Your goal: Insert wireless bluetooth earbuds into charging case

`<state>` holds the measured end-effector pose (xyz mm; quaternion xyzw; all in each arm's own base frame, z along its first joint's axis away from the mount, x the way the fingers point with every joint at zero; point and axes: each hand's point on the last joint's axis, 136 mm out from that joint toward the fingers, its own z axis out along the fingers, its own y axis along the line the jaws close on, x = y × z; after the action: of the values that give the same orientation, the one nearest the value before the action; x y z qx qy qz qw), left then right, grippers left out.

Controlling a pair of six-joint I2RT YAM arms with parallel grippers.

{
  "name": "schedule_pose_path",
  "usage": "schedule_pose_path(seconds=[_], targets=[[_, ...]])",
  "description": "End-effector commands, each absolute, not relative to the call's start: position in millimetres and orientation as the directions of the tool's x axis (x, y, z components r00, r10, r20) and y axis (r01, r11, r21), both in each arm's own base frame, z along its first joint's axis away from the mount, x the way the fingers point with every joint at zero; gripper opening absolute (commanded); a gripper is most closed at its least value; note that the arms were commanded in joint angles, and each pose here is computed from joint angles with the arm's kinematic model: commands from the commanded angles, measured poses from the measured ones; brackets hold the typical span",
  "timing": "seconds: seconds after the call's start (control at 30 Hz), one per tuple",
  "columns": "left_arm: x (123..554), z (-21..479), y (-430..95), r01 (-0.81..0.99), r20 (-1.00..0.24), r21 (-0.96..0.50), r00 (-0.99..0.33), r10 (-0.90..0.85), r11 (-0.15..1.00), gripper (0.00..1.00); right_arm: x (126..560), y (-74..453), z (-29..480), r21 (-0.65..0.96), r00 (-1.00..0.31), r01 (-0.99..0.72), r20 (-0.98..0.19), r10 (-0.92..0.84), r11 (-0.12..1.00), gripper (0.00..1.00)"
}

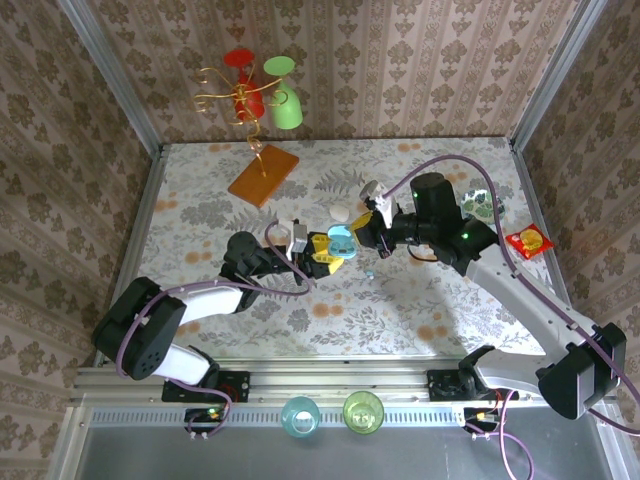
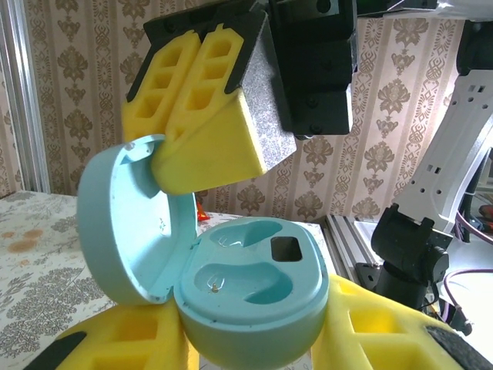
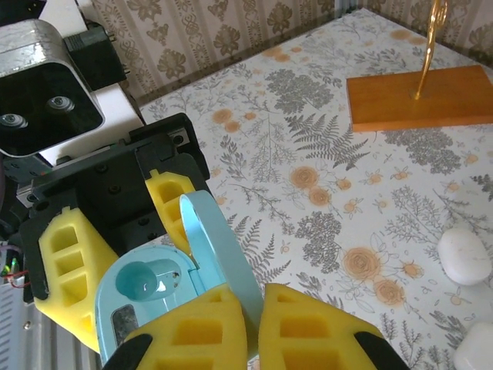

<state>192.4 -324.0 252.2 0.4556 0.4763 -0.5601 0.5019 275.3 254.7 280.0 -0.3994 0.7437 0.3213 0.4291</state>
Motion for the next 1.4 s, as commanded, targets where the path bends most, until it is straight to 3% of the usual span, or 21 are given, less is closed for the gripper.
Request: schedule_pose_path(seconds=[0.0, 0.13, 0.27, 0.63, 0.9, 1.13, 1.37], targets=[[195, 278, -326, 1.0, -0.982, -0.01, -0.015, -0.191, -0.026, 0.29, 266, 262, 282, 0.085, -0.255, -0.885, -0.911, -0.324, 0.458, 0.0], [200, 280, -327, 1.0, -0.98, -0.01, -0.01, -0.199, 0.0, 0.35, 269, 256, 294, -0.018, -0.175, -0.853, -0.932, -0.318, 0.521, 0.0], [204, 285, -326, 1.0, -0.977, -0.013, -0.008, -0.212, 0.023, 0.48, 273, 249, 300, -0.122, -0.116, -0.804, -0.928, -0.354, 0.582, 0.0], [211, 293, -324, 0.997, -0.971, -0.047, -0.033, -0.235, 0.057, 0.75, 275, 244, 307, -0.256, -0.043, -0.727, -0.909, -0.415, 0.637, 0.0], [208, 292, -327, 0.998, -0.972, -0.064, -0.056, -0.23, 0.03, 0.77, 281, 245, 314, -0.264, -0.027, -0.691, -0.921, -0.388, 0.674, 0.0], [207, 290, -330, 0.997, -0.972, -0.065, -0.057, -0.229, 0.03, 0.85, 284, 247, 323, -0.244, -0.011, -0.672, -0.941, -0.338, 0.699, 0.0], [206, 291, -333, 0.997, -0.971, -0.068, -0.062, -0.23, 0.022, 0.75, 285, 253, 324, -0.234, -0.006, -0.679, -0.946, -0.324, 0.696, 0.0]])
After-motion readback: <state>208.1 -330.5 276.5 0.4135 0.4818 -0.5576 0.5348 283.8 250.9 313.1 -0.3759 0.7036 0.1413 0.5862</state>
